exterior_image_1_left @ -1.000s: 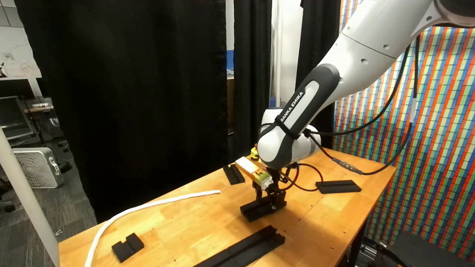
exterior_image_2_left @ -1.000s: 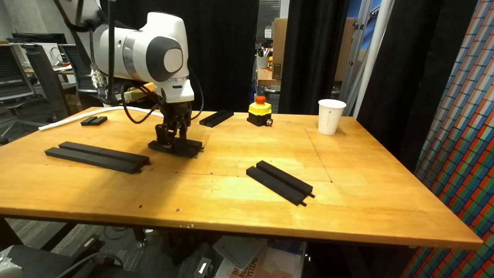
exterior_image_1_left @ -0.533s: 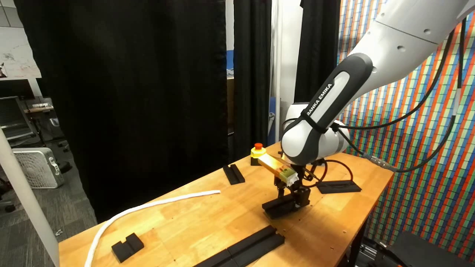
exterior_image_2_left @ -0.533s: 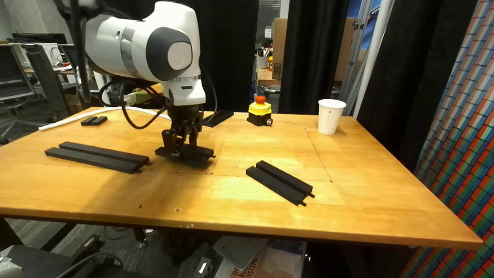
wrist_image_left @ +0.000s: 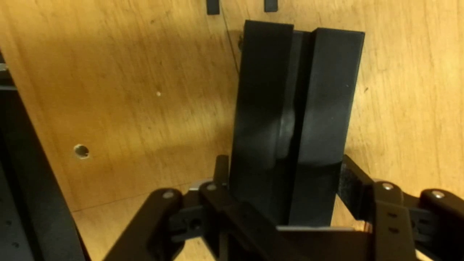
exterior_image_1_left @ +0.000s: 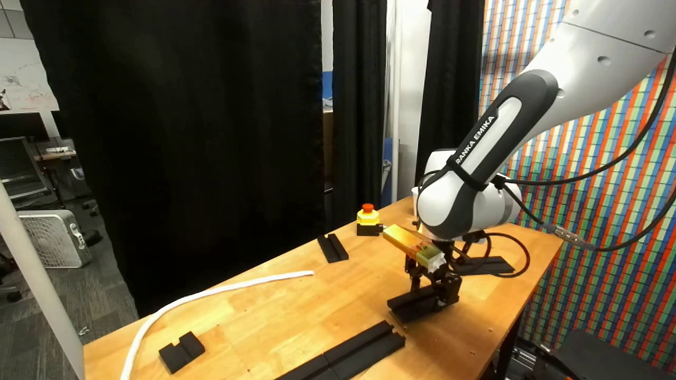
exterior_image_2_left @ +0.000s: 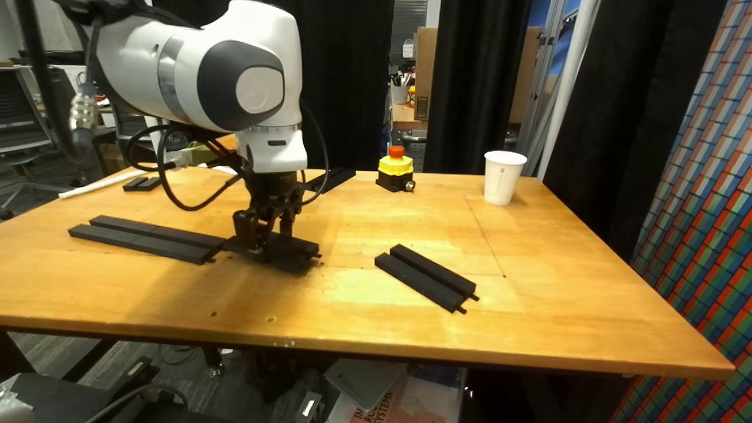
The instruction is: Join the four pieces of the black objects together
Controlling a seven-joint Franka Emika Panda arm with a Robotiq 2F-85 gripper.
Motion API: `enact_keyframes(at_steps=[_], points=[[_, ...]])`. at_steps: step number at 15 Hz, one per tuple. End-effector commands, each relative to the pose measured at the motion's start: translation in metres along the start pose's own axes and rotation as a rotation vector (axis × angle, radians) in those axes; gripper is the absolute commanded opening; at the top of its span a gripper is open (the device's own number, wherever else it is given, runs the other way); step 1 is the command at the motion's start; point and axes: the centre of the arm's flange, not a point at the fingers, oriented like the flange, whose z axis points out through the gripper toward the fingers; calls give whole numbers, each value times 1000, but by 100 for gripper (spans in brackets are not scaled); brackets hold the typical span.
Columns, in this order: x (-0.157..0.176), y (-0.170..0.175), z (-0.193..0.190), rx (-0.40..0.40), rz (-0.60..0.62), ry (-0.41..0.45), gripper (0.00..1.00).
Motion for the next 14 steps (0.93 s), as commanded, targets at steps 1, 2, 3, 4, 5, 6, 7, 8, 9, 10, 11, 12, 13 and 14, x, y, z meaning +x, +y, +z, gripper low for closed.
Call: enact_keyframes(at_steps=[1,2,3,4,5,6,7,8,9,10,11,12,13,14], points=[[-1,15,-11,11,-19,-32,47],[-3,16,-10,4,-28,-36,47],[-4,17,-10,-4,-34,-38,47],[-6,17,-8,-9,-42,-38,47],[-7,18,-6,-13,-50,-39,47],[-9,17,-4,-19,-59,-41,47],[-11,17,-2,-23,-68,-44,47],[-13,16,0,-27,-78,-45,47],[-14,16,1,-26,-84,-47,47],[-16,15,2,-23,-92,-45,47],[-17,14,3,-27,-96,-45,47],[-18,13,5,-27,-103,-44,47],[-19,13,6,-26,-107,-42,47],[-20,12,8,-27,-112,-42,47]])
